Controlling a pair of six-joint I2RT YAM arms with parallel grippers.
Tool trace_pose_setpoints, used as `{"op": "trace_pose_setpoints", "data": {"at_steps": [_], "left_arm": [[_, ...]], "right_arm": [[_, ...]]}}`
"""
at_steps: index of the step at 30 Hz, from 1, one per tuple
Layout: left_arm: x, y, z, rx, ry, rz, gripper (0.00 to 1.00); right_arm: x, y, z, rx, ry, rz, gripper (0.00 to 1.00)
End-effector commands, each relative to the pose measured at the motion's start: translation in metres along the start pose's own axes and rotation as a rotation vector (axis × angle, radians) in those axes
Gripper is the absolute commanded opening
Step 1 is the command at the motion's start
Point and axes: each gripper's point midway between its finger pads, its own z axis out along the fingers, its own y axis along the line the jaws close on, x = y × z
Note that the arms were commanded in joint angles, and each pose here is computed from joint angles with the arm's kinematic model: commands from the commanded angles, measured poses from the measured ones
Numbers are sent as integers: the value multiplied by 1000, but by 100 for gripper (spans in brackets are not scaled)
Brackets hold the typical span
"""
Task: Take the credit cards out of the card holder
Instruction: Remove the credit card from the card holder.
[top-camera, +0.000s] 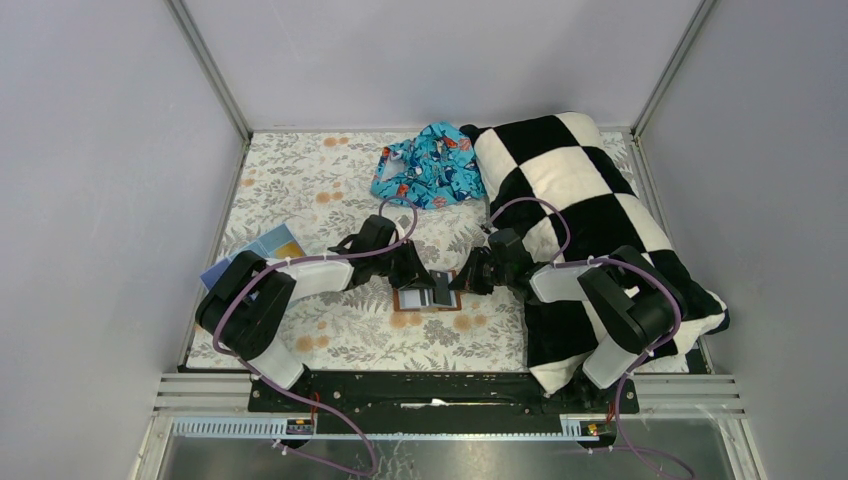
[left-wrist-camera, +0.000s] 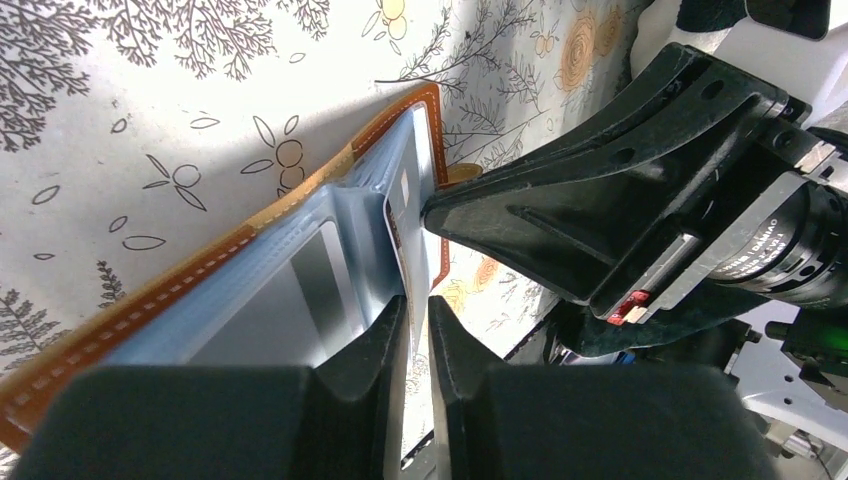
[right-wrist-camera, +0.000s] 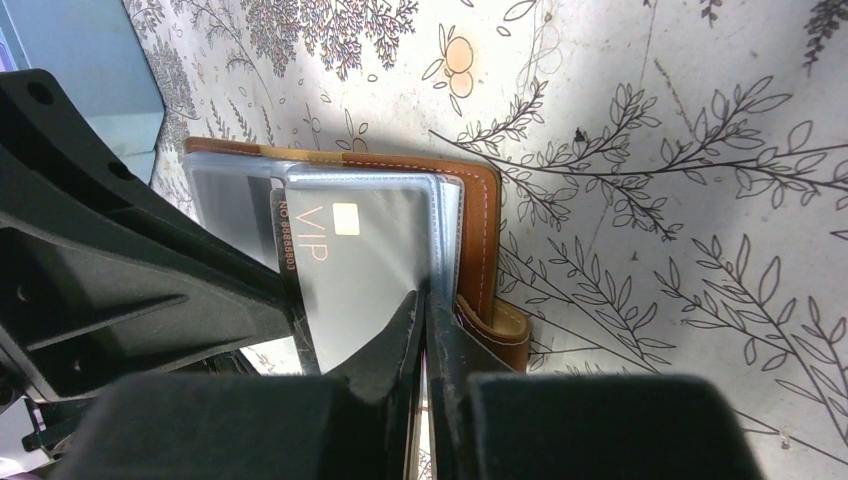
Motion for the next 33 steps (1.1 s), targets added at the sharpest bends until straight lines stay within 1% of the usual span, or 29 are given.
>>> {"op": "trace_pose_setpoints", "data": {"at_steps": [1, 3, 11, 17, 21, 26, 33], "left_arm": [[-10, -27, -4, 96, -26, 61, 9], [-10, -25, -4, 92, -24, 65, 0], [-8, -19, -3, 84, -13, 81, 0], [-10, -5, -8, 41, -5, 104, 0], [-9, -6, -11, 58, 7, 119, 0], [-7, -8, -13, 72, 17, 130, 0], [-6, -6, -12, 72, 27, 127, 0]], "right_arm": [[16, -32, 4, 127, 48, 11, 6], [17, -32, 4, 129, 50, 11, 6], [16, -32, 2, 136, 47, 12, 6], [0, -13, -8, 106, 1, -22, 6], [-15, 5, -14, 79, -37, -50, 6], [-23, 26, -13, 18, -33, -49, 6], [-22, 24, -7, 16, -26, -42, 7]]}}
